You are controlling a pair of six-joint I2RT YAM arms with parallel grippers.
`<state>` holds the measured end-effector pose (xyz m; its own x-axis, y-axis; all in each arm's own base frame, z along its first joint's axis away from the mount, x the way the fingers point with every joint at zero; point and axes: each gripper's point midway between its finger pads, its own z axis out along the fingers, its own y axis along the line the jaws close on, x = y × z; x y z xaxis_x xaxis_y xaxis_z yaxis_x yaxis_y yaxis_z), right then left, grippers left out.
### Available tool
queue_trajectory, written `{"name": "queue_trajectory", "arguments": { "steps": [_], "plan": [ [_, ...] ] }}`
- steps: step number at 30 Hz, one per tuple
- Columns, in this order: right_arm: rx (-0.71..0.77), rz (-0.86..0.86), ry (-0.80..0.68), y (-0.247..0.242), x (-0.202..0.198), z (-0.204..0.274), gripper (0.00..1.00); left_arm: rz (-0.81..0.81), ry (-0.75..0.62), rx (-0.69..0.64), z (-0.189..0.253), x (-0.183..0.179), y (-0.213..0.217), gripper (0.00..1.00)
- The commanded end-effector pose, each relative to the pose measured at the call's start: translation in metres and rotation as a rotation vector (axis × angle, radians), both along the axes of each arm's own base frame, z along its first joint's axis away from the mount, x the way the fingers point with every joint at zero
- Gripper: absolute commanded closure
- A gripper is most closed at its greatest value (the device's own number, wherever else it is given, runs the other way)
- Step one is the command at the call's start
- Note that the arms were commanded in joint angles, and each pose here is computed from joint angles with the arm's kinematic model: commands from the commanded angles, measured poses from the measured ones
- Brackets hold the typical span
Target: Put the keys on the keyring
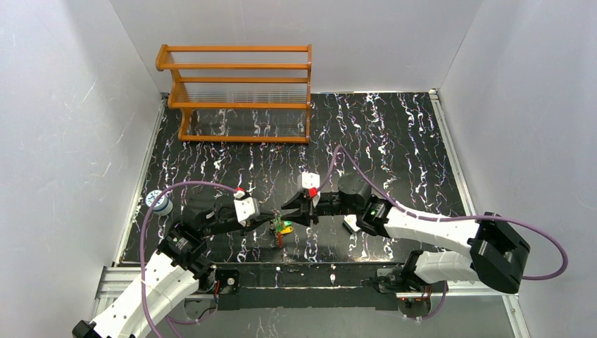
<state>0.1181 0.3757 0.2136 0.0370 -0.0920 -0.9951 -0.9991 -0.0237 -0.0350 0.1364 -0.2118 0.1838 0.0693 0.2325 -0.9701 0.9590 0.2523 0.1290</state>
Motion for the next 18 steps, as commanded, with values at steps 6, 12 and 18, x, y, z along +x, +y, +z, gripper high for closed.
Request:
{"name": "queue_trajectory", "arguments": {
  "steps": [6,12,18],
  "plan": [
    [0.068,0.052,-0.004,0.016,-0.001,0.014,0.66,-0.037,-0.037,-0.033,0.011,-0.004,-0.004,1.0],
    [0.05,0.032,0.003,0.019,0.004,0.004,0.73,-0.041,-0.037,-0.035,0.011,-0.004,-0.005,1.0],
    [0.053,0.034,0.011,0.021,0.005,0.002,0.87,-0.042,-0.033,-0.033,0.01,-0.004,-0.005,1.0]
  ]
}}
